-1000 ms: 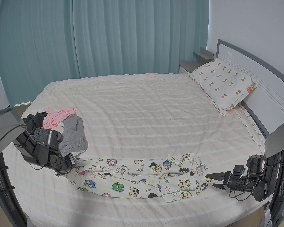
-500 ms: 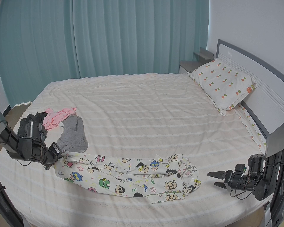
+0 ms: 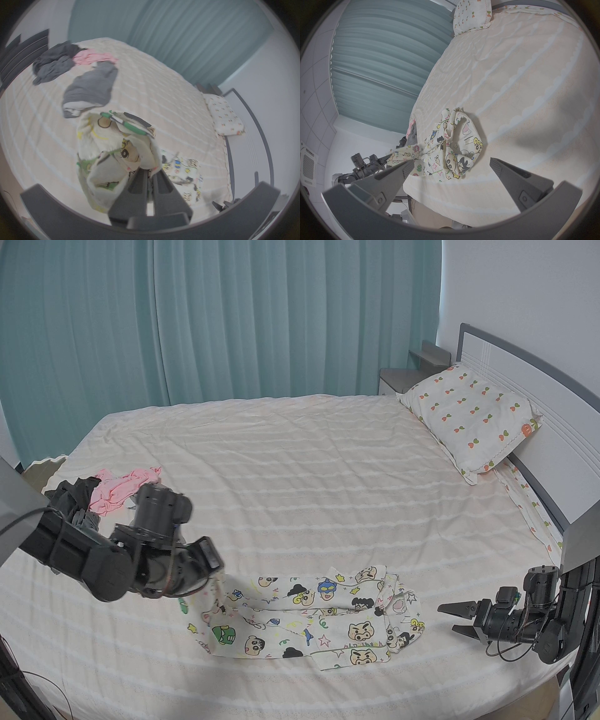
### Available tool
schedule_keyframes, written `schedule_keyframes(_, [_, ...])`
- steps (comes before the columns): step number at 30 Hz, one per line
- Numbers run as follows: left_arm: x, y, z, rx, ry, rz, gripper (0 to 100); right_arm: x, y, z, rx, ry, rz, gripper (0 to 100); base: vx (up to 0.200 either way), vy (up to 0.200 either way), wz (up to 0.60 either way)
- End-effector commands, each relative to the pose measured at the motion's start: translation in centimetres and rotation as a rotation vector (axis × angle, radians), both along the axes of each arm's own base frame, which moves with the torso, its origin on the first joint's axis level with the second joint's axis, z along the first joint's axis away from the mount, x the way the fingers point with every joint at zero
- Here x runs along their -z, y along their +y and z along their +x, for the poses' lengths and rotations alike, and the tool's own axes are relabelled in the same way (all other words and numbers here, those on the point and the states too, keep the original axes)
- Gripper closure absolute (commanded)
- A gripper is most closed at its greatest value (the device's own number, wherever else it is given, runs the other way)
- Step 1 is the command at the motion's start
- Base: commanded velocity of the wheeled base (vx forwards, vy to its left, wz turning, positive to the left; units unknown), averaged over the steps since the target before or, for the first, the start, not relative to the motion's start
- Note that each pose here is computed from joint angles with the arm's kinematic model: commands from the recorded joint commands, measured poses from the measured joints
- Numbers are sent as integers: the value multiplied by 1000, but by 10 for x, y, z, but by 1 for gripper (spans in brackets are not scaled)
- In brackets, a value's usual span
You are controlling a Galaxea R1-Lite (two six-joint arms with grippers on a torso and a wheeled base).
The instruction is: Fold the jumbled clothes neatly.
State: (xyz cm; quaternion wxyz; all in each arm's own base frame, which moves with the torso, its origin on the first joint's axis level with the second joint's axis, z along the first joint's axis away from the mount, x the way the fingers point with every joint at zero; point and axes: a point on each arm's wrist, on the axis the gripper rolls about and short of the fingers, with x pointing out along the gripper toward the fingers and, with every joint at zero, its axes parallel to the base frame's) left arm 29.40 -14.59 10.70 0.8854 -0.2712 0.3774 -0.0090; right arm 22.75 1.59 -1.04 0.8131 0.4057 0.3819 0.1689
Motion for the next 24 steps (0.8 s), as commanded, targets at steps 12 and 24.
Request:
schedule_keyframes(12, [-26,-119,1,221,-112,-48,100,0,1,0,-7,-9,0,0,0,0,0])
schedule_keyframes(24, [-41,-148,-5,326,-146,-131,100,-2,1,0,-7,-15,0,0,0,0,0])
